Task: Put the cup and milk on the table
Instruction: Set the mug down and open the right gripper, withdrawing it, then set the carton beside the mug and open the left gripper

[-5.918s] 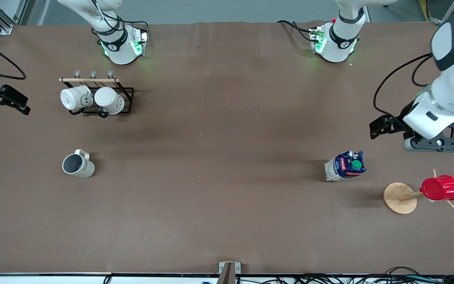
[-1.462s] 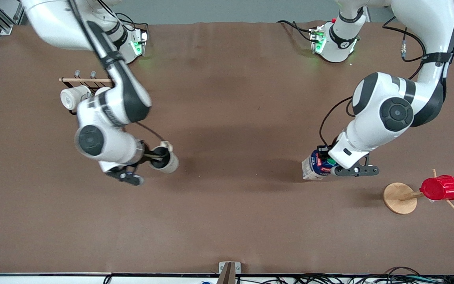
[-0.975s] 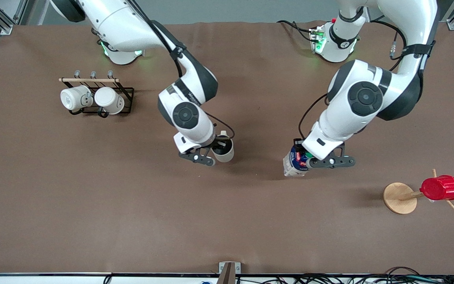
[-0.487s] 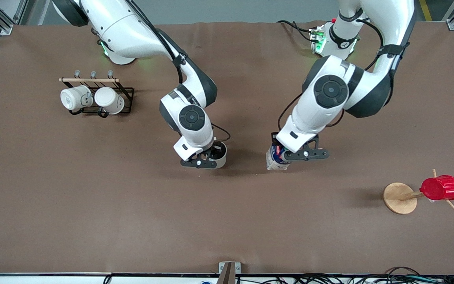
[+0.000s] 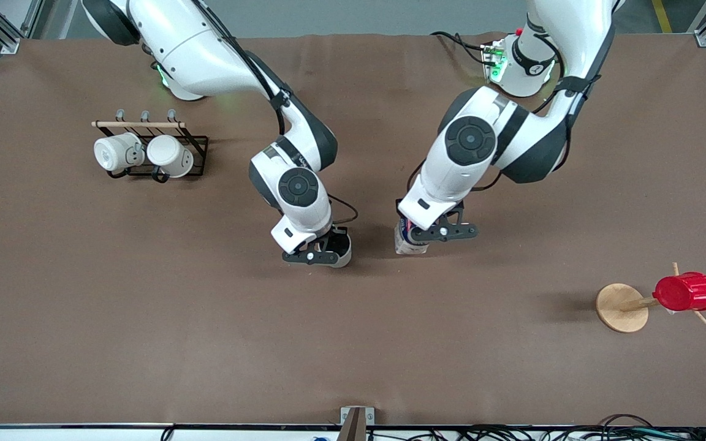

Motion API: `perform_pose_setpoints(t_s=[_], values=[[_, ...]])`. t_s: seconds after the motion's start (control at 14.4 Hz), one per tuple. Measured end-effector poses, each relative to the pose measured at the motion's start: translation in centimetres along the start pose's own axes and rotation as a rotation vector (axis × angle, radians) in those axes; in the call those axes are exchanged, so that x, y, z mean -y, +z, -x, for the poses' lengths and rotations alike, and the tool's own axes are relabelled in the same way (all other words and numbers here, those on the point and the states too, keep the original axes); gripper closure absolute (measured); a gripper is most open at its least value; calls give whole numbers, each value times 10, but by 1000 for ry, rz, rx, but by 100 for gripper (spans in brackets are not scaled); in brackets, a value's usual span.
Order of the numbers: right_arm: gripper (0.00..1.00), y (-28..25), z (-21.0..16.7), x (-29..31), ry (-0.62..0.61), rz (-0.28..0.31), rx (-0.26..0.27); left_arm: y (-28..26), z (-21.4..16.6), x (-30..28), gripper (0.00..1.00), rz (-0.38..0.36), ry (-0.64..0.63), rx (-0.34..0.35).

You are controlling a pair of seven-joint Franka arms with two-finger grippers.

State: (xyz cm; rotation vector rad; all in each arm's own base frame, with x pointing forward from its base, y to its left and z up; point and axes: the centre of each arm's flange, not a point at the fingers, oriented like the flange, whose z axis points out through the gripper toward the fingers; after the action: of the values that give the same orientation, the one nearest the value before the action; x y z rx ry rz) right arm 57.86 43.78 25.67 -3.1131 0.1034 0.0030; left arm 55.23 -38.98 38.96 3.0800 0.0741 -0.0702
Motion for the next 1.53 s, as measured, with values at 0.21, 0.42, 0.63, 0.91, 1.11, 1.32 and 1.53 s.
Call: perform_pose_setpoints(t_s=[0.21,0.42,0.63,0.91,1.11,1.32,1.53], values=[[15,-80,-28,-21,44,-29,-69,2,4,-20,59,12,11,-3],[0,-193,-54,-84,113,-57,-142,10,6,-33,59,12,28,2],[0,-265,-71,-171,144,-33,-157,26,12,-55,59,-22,38,-17],[0,-321,-77,-281,136,13,-136,47,19,-76,59,-46,8,-24],[0,-356,-69,-360,141,38,-127,57,20,-80,59,-50,4,-16],[0,-369,-55,-424,120,55,-124,58,17,-80,59,-46,-3,-18],[0,-362,-35,-453,84,69,-90,62,14,-81,52,-43,-10,-19]])
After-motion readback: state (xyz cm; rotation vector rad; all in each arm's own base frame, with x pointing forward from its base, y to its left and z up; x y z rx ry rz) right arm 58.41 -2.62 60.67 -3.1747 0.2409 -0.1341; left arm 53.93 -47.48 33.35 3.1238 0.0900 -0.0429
